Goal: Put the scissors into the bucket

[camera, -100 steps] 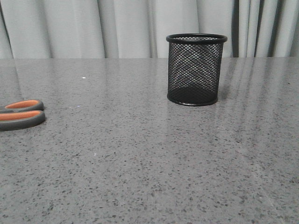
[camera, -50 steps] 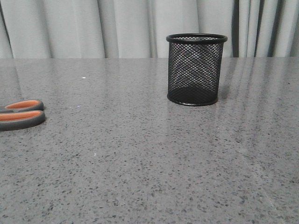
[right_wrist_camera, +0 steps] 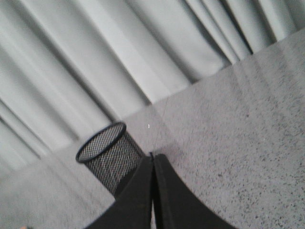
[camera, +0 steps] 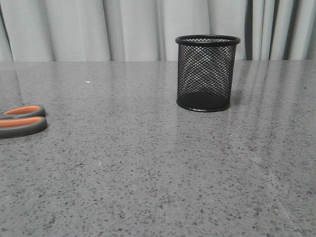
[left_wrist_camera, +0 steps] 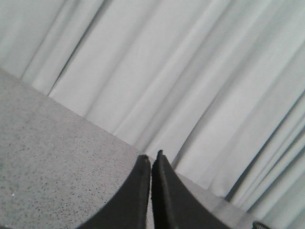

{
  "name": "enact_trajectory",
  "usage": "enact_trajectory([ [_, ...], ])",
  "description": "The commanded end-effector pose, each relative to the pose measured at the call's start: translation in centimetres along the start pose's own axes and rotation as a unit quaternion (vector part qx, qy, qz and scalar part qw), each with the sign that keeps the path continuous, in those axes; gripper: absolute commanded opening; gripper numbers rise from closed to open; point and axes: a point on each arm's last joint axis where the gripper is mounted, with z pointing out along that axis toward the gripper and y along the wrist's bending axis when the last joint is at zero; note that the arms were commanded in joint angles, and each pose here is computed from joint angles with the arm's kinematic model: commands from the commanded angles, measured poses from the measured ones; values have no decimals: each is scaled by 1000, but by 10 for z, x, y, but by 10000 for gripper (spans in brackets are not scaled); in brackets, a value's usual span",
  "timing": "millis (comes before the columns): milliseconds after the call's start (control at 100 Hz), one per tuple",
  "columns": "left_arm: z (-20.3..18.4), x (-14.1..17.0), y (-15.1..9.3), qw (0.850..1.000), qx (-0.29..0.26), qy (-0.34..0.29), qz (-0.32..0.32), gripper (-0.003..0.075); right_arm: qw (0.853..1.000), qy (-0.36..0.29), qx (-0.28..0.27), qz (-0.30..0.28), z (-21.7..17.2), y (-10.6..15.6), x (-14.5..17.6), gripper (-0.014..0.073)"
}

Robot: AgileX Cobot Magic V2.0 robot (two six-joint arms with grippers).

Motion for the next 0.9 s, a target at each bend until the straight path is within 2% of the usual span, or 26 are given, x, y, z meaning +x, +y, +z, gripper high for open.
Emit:
enact_trajectory([
  [0,6,-24,-17,998,3,20,60,-21,999,19,8,-36,10,13,-24,-53],
  [140,22,-43,-34,983,-1,106,152,-21,992,103,19,-74,30,27,-46,-53],
  [310,45,-54,-46,960,5,208,189,-21,977,189,23,-92,55,41,-68,-53],
  [450,59,-59,-49,947,6,253,196,-21,970,226,22,-90,69,47,-77,-53],
  [620,69,-60,-50,941,5,279,193,-20,960,263,21,-99,78,48,-79,-53],
  [670,70,-60,-50,936,10,282,210,-20,958,268,20,-98,79,48,-79,-50],
  [780,71,-60,-51,929,24,282,239,1,959,264,16,-105,80,51,-83,29],
  [890,71,-60,-51,928,28,282,243,121,959,261,13,-109,79,53,-86,176],
])
